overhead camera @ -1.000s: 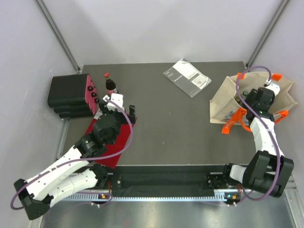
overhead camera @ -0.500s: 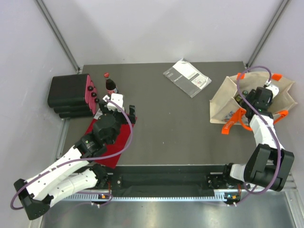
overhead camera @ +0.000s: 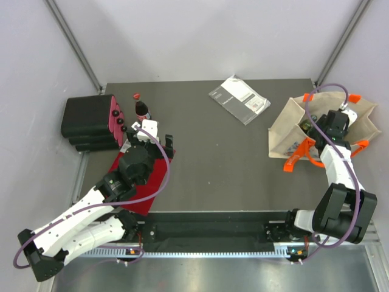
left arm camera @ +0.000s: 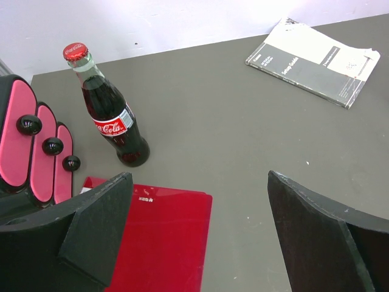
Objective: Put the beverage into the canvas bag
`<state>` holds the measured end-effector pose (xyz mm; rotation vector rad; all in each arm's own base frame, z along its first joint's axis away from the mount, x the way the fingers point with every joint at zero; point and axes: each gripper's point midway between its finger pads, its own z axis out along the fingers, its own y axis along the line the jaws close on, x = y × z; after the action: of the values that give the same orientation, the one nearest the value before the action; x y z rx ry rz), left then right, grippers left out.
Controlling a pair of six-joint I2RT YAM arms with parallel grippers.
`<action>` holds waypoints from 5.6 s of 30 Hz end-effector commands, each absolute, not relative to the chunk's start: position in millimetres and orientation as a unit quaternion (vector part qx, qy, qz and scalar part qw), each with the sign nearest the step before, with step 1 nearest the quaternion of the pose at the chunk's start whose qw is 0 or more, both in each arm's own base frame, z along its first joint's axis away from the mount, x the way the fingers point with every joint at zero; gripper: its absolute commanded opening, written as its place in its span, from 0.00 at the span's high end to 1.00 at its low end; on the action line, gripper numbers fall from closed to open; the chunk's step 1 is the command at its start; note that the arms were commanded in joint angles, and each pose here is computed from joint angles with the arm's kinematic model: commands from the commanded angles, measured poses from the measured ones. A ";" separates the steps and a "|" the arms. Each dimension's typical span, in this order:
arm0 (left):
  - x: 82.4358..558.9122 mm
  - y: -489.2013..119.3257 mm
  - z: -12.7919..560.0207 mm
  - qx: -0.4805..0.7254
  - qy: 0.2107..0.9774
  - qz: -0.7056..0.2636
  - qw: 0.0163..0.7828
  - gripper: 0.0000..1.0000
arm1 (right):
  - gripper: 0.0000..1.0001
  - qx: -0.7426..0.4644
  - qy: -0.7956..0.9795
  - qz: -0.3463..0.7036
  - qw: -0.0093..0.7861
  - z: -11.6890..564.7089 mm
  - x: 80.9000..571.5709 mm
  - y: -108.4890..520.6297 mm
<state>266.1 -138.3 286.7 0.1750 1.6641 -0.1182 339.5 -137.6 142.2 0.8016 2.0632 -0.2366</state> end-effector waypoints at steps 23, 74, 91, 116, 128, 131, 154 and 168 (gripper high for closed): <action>265.5 -138.6 311.7 0.061 0.720 -0.071 0.688 0.04 | 0.12 0.261 0.790 -0.041 0.554 320.4 341.8 -97.9; 476.9 -28.7 268.2 -0.155 0.799 0.120 0.569 0.24 | 0.01 -0.095 0.755 0.312 0.569 311.7 253.0 206.8; 462.0 -104.7 275.5 0.003 0.801 0.098 0.591 1.00 | 0.00 -0.108 0.774 0.267 0.564 296.6 248.6 190.6; 287.9 -405.2 313.7 0.272 0.693 -0.303 0.595 1.00 | 0.00 0.029 0.722 0.168 0.670 331.9 215.4 83.4; 285.0 -395.4 297.4 0.265 0.713 -0.283 0.584 0.18 | 0.00 -0.008 0.747 0.182 0.639 314.9 222.1 106.6; 288.0 -380.1 303.5 0.255 0.719 -0.257 0.594 0.15 | 0.00 -0.021 0.744 0.202 0.636 312.7 223.5 117.8; 384.0 -215.1 229.4 0.083 0.863 -0.215 0.449 0.06 | 0.03 -0.119 0.760 0.251 0.588 266.1 268.2 222.0; 376.3 -208.3 230.6 0.079 0.860 -0.215 0.457 0.09 | 0.57 -0.129 0.774 0.166 0.597 231.6 295.2 237.8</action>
<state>375.2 -210.1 198.0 0.2003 2.2352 -0.5024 283.7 232.1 198.1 -0.3531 1.9090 0.4018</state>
